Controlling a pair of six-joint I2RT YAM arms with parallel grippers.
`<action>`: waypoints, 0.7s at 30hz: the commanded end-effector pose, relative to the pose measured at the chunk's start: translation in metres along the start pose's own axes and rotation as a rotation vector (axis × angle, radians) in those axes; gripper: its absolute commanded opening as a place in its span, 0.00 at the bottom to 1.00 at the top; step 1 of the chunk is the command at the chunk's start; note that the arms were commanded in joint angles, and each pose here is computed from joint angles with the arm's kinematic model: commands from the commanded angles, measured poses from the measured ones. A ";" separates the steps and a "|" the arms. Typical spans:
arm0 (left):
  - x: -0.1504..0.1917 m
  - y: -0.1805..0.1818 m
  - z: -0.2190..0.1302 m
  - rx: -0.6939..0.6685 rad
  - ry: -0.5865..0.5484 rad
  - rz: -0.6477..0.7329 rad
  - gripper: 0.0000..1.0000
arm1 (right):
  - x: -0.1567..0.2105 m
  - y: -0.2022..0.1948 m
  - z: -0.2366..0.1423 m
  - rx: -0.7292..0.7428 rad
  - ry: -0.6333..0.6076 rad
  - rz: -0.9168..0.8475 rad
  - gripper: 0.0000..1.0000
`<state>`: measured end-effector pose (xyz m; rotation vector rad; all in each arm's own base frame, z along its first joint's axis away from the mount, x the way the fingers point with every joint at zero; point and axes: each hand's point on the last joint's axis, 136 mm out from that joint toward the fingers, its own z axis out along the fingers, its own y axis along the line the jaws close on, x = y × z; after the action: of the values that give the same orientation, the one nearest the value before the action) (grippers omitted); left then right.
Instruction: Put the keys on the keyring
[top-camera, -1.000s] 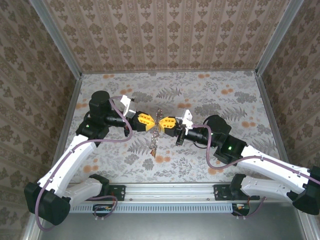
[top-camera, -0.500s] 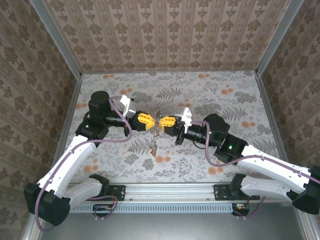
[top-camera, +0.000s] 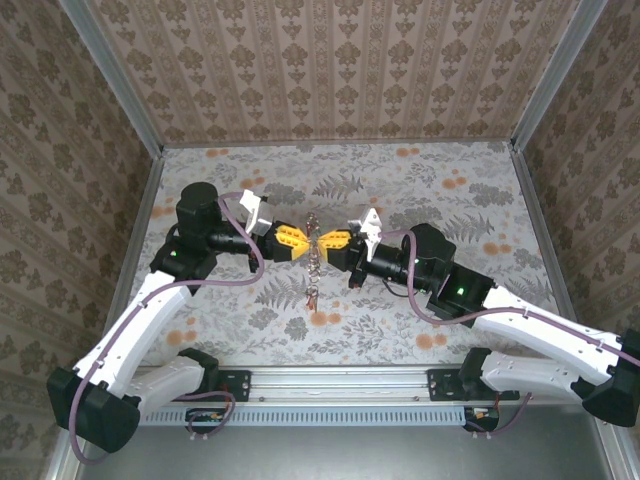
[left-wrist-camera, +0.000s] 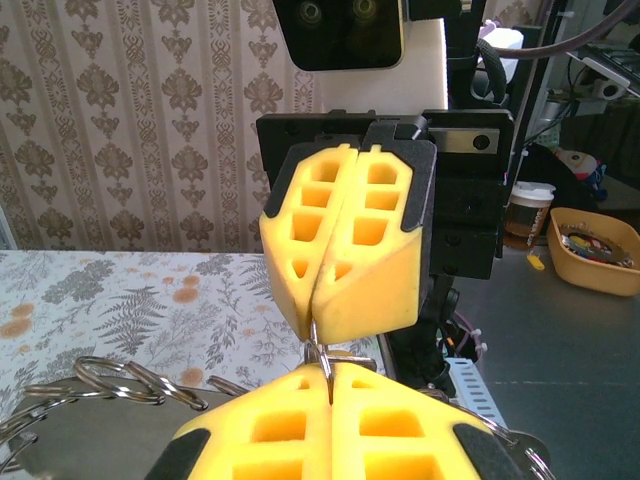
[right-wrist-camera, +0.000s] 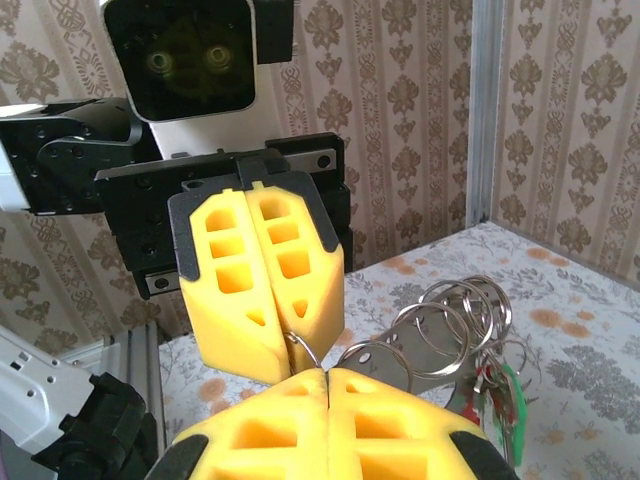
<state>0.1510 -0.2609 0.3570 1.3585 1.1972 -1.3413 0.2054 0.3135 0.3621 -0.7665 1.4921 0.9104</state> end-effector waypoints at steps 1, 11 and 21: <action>-0.014 -0.025 -0.002 0.072 -0.022 0.080 0.00 | -0.009 -0.024 -0.003 0.118 -0.012 0.048 0.00; -0.015 -0.029 -0.002 0.078 -0.021 0.086 0.00 | -0.003 -0.031 0.000 0.152 0.024 0.090 0.00; -0.015 -0.029 -0.001 0.072 -0.020 0.088 0.00 | -0.001 -0.030 -0.001 0.143 0.027 0.103 0.00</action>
<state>0.1341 -0.2587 0.3621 1.3928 1.1548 -1.3532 0.2307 0.3044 0.3441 -0.6502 1.6466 0.8470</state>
